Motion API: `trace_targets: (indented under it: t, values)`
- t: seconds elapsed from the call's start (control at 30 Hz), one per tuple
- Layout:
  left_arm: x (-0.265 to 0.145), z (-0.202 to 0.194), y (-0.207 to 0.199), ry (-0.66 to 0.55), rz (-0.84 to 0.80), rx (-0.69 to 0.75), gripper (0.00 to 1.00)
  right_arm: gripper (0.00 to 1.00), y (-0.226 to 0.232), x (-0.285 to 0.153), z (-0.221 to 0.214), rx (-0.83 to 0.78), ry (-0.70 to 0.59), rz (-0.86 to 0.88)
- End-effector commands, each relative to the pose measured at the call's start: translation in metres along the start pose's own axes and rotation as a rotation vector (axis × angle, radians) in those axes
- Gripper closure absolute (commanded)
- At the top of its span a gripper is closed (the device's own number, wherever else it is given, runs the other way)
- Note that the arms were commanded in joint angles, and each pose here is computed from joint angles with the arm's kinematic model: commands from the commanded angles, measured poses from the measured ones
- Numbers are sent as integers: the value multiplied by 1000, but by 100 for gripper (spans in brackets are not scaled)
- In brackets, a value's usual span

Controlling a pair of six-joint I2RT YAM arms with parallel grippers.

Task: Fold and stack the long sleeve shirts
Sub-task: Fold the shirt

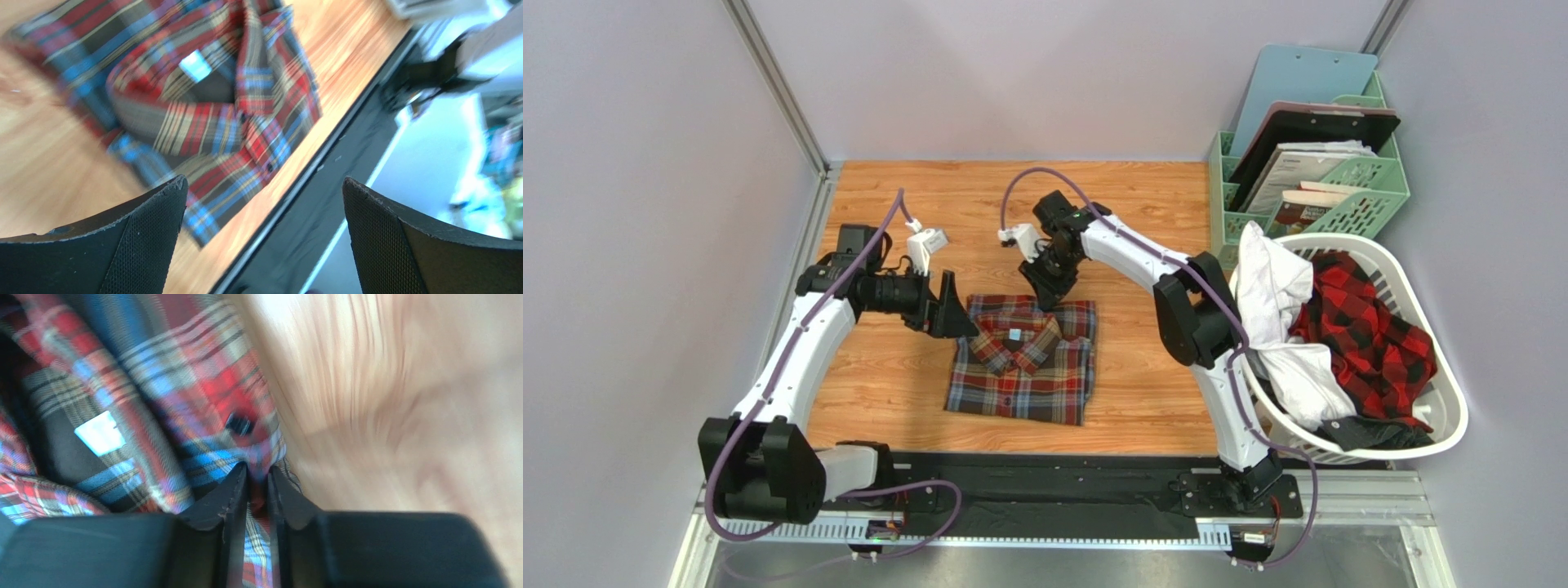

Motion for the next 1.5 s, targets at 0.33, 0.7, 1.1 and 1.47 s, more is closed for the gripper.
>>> trace_targets:
  t: [0.33,0.7,1.1,1.47]
  values:
    - [20,31,62,65,172,-178,48,56,17,-113,-16,21,-246,-30]
    - [37,11,105,279,227,-158,43,54,45,-61,-57,271,-203,138]
    - [56,4,120,338,208,-177,38,51,37,-41,-63,302,-179,135]
    - [64,3,112,332,154,-156,56,71,45,-44,-62,295,-186,173]
Point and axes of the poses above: each gripper's point midway between its finger pads, its own x axis out along the fingers, its own y axis along the line the jaws close on, z = x × y, the point moved 5 cm from there along -x, back along the fingers, and after that the axes turned 13 degrees about -x, right-handed, at the moved point
